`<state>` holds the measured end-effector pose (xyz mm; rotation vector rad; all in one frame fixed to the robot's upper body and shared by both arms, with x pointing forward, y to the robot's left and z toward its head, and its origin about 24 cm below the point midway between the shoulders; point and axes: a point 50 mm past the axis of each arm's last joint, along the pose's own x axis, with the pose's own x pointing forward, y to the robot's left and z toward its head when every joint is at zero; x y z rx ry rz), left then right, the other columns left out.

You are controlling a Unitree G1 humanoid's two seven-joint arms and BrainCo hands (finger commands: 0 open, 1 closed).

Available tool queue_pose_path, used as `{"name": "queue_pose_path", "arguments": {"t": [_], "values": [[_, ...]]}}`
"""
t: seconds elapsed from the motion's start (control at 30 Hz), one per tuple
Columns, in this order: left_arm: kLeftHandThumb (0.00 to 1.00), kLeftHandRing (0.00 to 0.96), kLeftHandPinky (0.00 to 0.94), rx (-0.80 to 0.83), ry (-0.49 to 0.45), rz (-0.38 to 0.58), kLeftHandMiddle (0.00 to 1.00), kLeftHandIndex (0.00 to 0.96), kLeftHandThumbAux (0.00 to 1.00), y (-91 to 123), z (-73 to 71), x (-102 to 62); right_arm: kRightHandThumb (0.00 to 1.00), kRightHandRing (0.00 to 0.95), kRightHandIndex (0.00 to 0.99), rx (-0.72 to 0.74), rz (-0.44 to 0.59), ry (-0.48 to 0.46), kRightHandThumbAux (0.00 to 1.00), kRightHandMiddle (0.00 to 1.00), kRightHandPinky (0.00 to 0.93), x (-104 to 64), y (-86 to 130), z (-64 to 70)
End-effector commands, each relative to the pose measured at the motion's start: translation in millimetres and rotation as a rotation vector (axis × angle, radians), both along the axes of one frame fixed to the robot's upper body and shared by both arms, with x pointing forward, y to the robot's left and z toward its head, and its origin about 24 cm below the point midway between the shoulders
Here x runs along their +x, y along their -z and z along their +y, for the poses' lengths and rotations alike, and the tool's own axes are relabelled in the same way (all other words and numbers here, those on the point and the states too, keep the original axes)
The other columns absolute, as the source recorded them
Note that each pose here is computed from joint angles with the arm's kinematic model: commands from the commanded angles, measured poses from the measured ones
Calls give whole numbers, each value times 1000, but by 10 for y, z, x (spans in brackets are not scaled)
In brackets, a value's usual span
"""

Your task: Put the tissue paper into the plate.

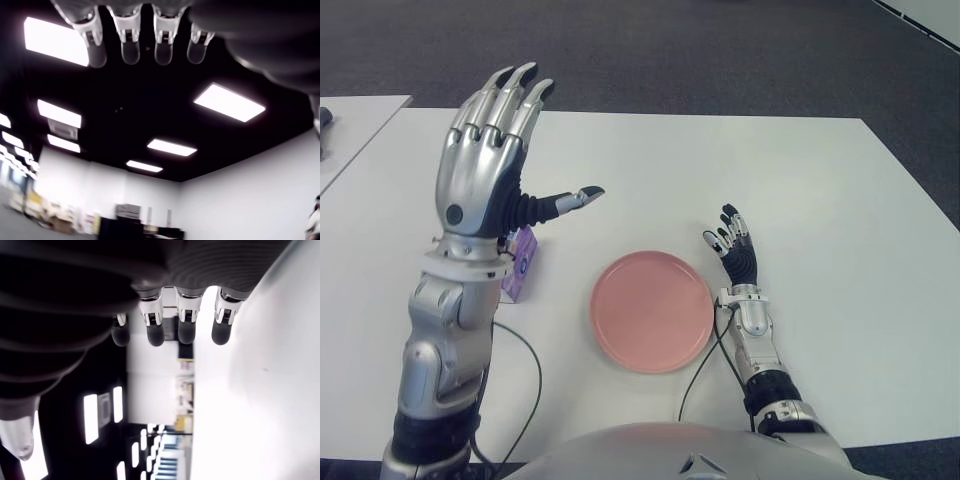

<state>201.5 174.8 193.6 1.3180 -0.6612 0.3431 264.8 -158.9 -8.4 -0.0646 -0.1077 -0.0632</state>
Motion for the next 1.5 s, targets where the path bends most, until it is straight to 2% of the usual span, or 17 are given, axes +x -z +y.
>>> {"name": "queue_pose_path", "arguments": {"t": [0.03, 0.1, 0.2, 0.37, 0.47, 0.57, 0.8, 0.97, 1.5], "values": [[87, 0, 0, 52, -193, 65, 0, 0, 284, 33, 91, -106, 0, 0, 0, -50, 119, 1, 524, 0, 0, -172, 316, -112], [88, 0, 0, 79, -276, 118, 0, 0, 272, 23, 134, -127, 0, 0, 0, -73, 102, -14, 524, 0, 1, -174, 311, -107], [87, 0, 0, 95, -333, 156, 0, 0, 260, 11, 157, -137, 0, 0, 0, -83, 92, -22, 523, 0, 3, -175, 316, -101], [87, 0, 0, 143, -449, 277, 0, 0, 249, 38, 287, -39, 0, 0, 0, -87, 80, -29, 520, 0, 4, -179, 322, -90], [90, 0, 0, 191, -537, 431, 0, 0, 247, 156, 382, -19, 0, 0, 0, -88, 76, -29, 520, 0, 5, -185, 324, -87], [90, 0, 0, 213, -585, 541, 0, 0, 249, 293, 452, -30, 0, 0, 0, -88, 73, -29, 520, 0, 5, -188, 324, -89], [86, 0, 0, 254, -643, 733, 0, 0, 243, 555, 435, -182, 0, 0, 0, -89, 70, -29, 520, 0, 5, -189, 322, -100], [74, 0, 0, 258, -678, 789, 0, 0, 232, 644, 423, -206, 0, 0, 0, -89, 71, -28, 520, 0, 5, -183, 319, -110], [38, 0, 0, 282, -740, 894, 0, 0, 210, 813, 408, -102, 0, 0, 0, -89, 74, -28, 520, 0, 5, -167, 322, -112]]}}
